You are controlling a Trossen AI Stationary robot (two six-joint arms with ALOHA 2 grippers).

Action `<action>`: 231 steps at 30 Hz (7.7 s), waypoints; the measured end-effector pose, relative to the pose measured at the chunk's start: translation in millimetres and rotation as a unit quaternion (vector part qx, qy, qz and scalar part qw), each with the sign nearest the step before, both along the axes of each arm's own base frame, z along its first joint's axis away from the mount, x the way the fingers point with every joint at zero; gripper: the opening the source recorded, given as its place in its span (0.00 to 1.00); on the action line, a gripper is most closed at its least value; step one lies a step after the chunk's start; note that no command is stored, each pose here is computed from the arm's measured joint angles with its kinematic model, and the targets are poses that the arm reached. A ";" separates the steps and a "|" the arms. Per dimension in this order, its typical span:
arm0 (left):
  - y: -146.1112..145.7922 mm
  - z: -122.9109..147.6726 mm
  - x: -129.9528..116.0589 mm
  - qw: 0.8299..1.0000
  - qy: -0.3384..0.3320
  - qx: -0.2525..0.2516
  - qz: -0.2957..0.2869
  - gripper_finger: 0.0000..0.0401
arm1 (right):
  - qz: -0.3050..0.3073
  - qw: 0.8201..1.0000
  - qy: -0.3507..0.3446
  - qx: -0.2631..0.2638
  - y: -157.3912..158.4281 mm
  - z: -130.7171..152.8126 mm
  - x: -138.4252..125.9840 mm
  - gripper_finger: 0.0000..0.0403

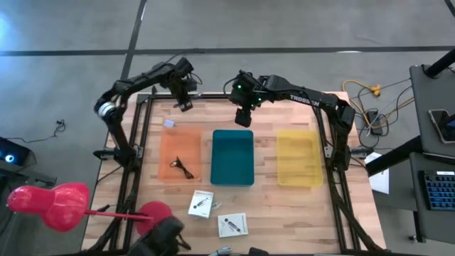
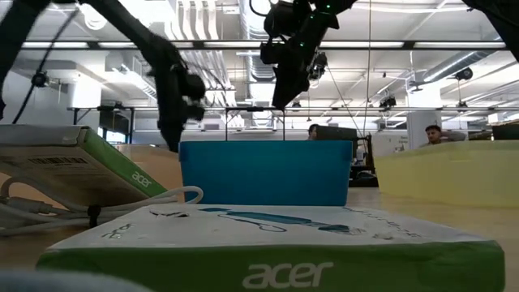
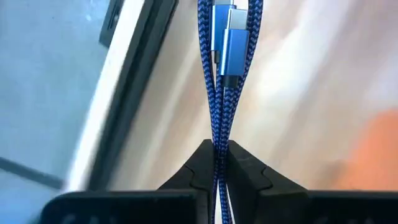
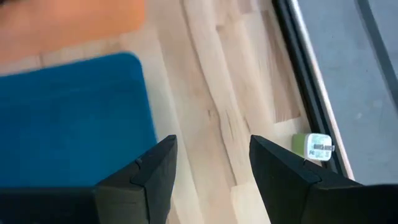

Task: Pick and place items into bin
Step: Put the blue USB cable wire into the orange bin, then put the green adapter charger into the blue bin, then put the white adapter charger into the blue bin

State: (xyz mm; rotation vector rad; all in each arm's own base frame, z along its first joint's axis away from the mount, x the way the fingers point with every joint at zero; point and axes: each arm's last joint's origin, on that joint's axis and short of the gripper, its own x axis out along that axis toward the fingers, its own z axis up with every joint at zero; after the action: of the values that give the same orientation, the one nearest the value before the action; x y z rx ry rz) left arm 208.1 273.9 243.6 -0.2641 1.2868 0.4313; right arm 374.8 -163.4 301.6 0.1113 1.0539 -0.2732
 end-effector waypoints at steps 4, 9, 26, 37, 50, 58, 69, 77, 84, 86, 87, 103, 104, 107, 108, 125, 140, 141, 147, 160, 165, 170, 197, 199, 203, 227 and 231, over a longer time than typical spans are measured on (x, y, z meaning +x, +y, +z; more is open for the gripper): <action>-27.1 48.8 -10.6 0.984 -0.150 -0.038 0.085 0.02 | -0.031 0.999 -0.027 0.007 -1.7 2.3 3.4 0.46; -64.5 90.4 -20.6 0.947 -0.252 -0.075 0.185 0.02 | -0.092 0.994 -0.032 0.040 -1.5 1.6 2.4 0.46; -242.6 11.8 -46.0 0.826 -0.298 -0.254 0.405 0.02 | -0.166 0.983 -0.005 0.083 2.4 -15.7 -1.9 0.46; -250.6 -57.7 -61.1 0.801 -0.230 -0.222 0.506 0.17 | -0.166 0.983 -0.002 0.074 1.7 -20.3 -2.0 0.46; -224.0 53.7 -44.4 0.907 -0.256 -0.099 0.320 0.41 | -0.143 0.988 -0.008 0.058 -8.4 -19.3 -4.4 0.46; -144.2 50.7 -56.5 0.978 -0.016 -0.031 0.208 0.40 | -0.116 0.992 0.004 0.039 -20.1 -19.7 -10.8 0.46; -78.6 33.7 -24.7 0.995 0.030 -0.066 0.068 0.40 | -0.059 0.997 0.049 0.013 -22.9 -22.7 -18.4 0.46; -86.0 55.3 -22.2 0.995 -0.040 -0.065 0.062 0.40 | -0.287 0.951 0.041 0.102 -81.8 -57.6 -35.9 0.46; -97.1 79.8 -32.1 0.992 -0.106 -0.019 0.061 0.40 | -0.183 0.979 0.080 0.034 -96.4 -93.1 -22.0 0.47; -100.2 85.1 -35.1 0.991 -0.117 -0.010 0.061 0.40 | -0.148 0.984 0.099 0.018 -97.7 -98.9 -21.5 0.49; -101.7 87.2 -36.6 0.991 -0.121 -0.007 0.063 0.40 | -0.140 0.984 0.110 0.008 -98.2 -101.2 -21.7 0.50; -113.7 79.8 -46.5 0.970 -0.207 0.020 0.130 0.40 | -0.003 0.993 0.111 -0.037 -120.2 -109.5 -27.9 0.72; -114.4 77.8 -47.1 0.969 -0.210 0.023 0.130 0.40 | -0.003 0.993 0.107 -0.042 -122.2 -111.6 -26.8 0.73; -114.6 72.0 -47.3 0.969 -0.209 0.022 0.130 0.40 | 0.002 0.994 0.097 -0.057 -127.5 -116.3 -23.8 0.74; -114.5 69.8 -47.2 0.969 -0.209 0.022 0.130 0.40 | 0.001 0.994 0.094 -0.059 -128.8 -117.6 -23.0 0.74; -110.5 63.8 -43.6 0.969 -0.212 0.027 0.126 0.40 | -0.103 0.991 0.085 0.010 -143.1 -144.3 -27.7 0.69; -111.1 62.6 -44.2 0.969 -0.209 0.023 0.128 0.40 | -0.095 0.994 0.054 -0.010 -144.5 -141.1 -20.3 0.40; -111.1 62.5 -44.2 0.969 -0.208 0.023 0.128 0.40 | -0.095 0.994 0.056 -0.008 -143.9 -141.3 -20.4 0.37; -111.2 62.5 -44.2 0.969 -0.208 0.023 0.128 0.40 | -0.084 0.989 0.104 0.055 -123.5 -130.2 -25.8 0.33; -111.2 61.7 -44.3 0.970 -0.208 0.024 0.126 0.40 | -0.015 0.992 -0.025 0.121 -16.7 3.3 -20.6 0.33; -111.0 61.8 -44.1 0.969 -0.209 0.024 0.126 0.40 | 0.045 0.980 0.022 0.194 24.1 -30.7 -3.5 0.34; -110.0 61.5 -45.1 0.969 -0.197 0.041 0.142 0.40 | 0.089 0.960 0.026 0.264 48.3 -58.9 15.9 0.48; -47.7 -21.1 -52.7 0.978 0.131 0.010 -0.163 0.40 | 0.079 0.990 0.087 0.077 35.9 -46.7 -2.0 0.67; -49.2 -27.7 -51.8 0.974 0.131 -0.008 -0.183 0.40 | 0.088 0.989 0.088 0.078 41.7 -46.3 -1.0 0.66; -48.7 -40.8 -51.3 0.968 0.135 -0.042 -0.206 0.40 | 0.097 0.989 0.085 0.075 46.6 -46.6 1.3 0.65; -37.3 -65.3 -30.5 0.977 0.126 0.076 -0.153 0.40 | 0.094 0.990 0.078 0.072 46.5 -46.0 2.8 0.62; -40.8 -63.0 -29.6 0.980 0.101 0.044 -0.168 0.40 | 0.093 0.990 0.078 0.071 46.2 -46.0 2.7 0.62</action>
State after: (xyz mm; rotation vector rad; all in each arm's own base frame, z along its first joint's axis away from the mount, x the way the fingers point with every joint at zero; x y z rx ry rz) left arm 178.5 233.1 180.6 0.0748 1.4743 0.2287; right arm 377.5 -117.2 255.6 0.1209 1.2311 -0.0381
